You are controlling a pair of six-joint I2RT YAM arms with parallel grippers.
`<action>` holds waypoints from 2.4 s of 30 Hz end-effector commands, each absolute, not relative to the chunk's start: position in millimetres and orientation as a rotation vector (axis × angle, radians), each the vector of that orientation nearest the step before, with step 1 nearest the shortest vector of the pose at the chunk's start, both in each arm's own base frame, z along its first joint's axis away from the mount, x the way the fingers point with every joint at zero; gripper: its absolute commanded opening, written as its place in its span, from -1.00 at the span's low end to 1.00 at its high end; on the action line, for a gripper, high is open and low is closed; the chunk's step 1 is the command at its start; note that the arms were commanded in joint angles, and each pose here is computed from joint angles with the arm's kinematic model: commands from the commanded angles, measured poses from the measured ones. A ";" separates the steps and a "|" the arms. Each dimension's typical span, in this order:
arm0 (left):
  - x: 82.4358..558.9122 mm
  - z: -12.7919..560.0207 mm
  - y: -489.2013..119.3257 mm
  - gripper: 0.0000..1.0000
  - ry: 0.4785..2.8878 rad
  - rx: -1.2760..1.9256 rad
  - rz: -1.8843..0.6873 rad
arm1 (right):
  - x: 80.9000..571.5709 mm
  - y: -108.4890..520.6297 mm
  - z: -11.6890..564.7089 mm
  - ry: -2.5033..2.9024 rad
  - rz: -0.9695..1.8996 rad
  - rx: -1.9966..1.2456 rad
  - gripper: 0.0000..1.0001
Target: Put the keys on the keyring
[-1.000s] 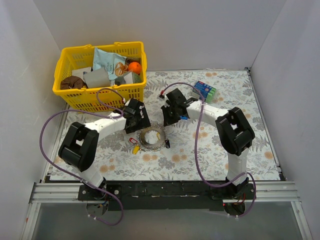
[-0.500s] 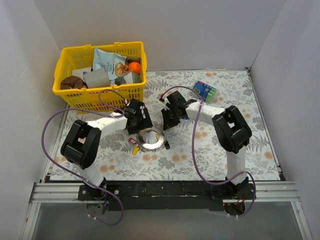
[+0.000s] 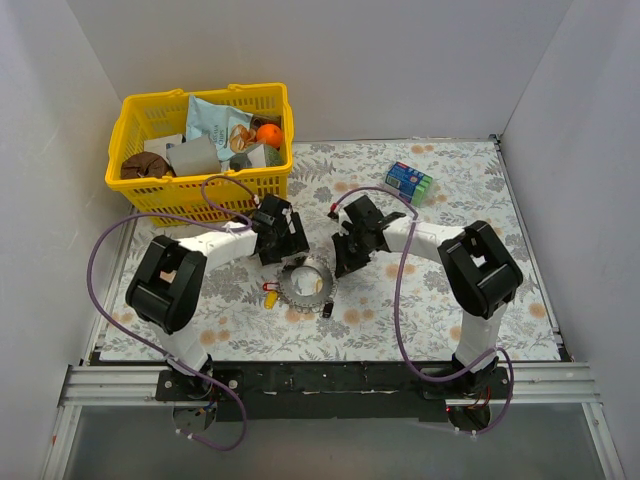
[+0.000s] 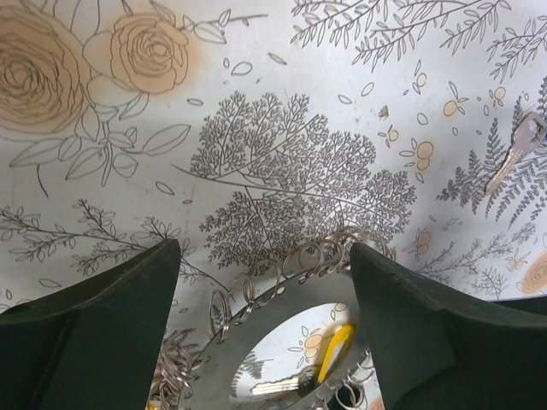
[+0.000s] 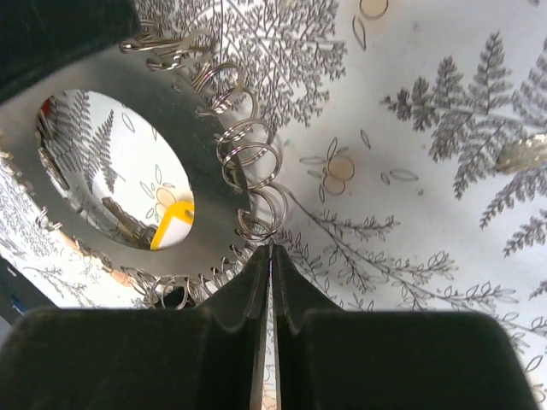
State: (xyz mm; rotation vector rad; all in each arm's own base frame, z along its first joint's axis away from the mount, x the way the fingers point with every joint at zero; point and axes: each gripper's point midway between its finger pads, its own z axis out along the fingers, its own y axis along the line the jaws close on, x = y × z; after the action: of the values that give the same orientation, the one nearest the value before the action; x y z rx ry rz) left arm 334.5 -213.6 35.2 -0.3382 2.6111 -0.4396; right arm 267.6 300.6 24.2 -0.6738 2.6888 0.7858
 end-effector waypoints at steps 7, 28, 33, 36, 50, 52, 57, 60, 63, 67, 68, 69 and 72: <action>364.6 70.3 -195.2 0.67 2.527 -0.244 -0.255 | 219.3 290.3 35.5 2.768 0.854 -0.772 -0.81; 303.8 80.9 -182.0 0.60 2.574 -0.306 -0.365 | 268.5 301.6 96.9 2.598 0.916 -0.749 -0.70; 270.0 83.0 -193.4 0.39 2.630 -0.340 -0.535 | 286.7 292.4 83.7 2.627 0.936 -0.700 -0.70; 253.6 79.0 -196.8 0.33 2.663 -0.360 -0.594 | 285.9 292.5 74.5 2.652 0.947 -0.699 -0.70; 211.9 50.1 -199.6 0.26 2.777 -0.478 -0.692 | 265.1 294.8 37.6 2.752 1.050 -0.664 -0.70; 211.8 47.3 -201.4 0.26 2.790 -0.482 -0.699 | 260.8 293.7 32.2 2.769 1.055 -0.660 -0.70; 214.5 37.7 -205.9 0.25 2.821 -0.480 -0.696 | 250.5 287.6 23.0 2.801 1.053 -0.650 -0.70; 218.3 35.3 -207.1 0.25 2.823 -0.473 -0.690 | 246.5 285.1 19.9 2.812 1.051 -0.648 -0.71; 222.3 34.0 -208.8 0.25 2.823 -0.461 -0.682 | 242.9 285.1 19.1 2.818 1.059 -0.652 -0.70; 229.8 33.3 -210.8 0.25 2.822 -0.426 -0.667 | 232.2 285.2 18.1 2.831 1.086 -0.669 -0.70; 233.8 35.8 -212.6 0.25 2.816 -0.416 -0.668 | 229.6 285.1 18.3 2.832 1.095 -0.674 -0.71; 235.5 36.1 -213.2 0.25 2.815 -0.410 -0.665 | 227.1 284.8 18.5 2.834 1.100 -0.680 -0.71; 243.9 33.7 -212.1 0.25 2.820 -0.381 -0.620 | 217.5 282.8 17.6 2.850 1.105 -0.702 -0.70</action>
State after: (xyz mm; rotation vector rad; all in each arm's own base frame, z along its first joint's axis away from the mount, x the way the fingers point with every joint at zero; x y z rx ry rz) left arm 230.2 -211.4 31.8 -0.4471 2.8383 -0.6655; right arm 235.6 287.5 21.0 -0.6497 2.8252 1.1157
